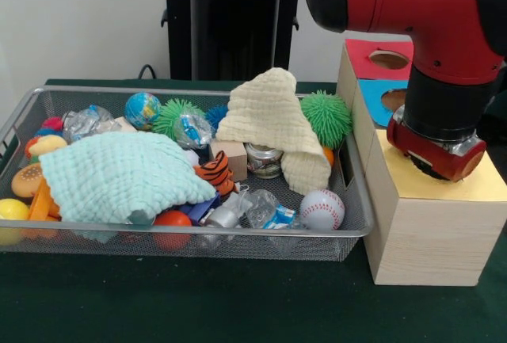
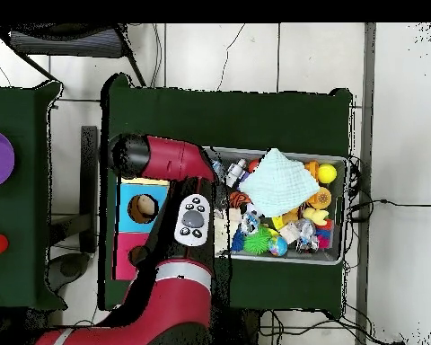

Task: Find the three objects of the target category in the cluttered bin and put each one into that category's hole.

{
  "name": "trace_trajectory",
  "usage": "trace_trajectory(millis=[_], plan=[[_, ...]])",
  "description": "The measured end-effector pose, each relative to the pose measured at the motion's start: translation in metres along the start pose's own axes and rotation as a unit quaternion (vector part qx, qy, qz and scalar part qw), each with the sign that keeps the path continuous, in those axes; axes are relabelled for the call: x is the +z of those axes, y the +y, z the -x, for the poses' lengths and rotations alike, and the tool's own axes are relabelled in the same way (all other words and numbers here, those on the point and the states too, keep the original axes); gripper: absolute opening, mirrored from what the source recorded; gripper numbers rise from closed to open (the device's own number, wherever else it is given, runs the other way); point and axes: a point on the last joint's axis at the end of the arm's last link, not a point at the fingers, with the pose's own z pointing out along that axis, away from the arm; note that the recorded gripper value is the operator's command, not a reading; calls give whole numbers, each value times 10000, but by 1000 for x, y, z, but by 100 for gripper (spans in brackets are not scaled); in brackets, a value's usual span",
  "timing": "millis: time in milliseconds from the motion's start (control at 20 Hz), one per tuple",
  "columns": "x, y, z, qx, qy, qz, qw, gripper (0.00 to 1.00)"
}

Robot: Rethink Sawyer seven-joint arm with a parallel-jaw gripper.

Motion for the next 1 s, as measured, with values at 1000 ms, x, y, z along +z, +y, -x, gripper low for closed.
trace_trajectory(millis=[1000], plan=[[-133,-10,21,-182,16,-330,9993,0]])
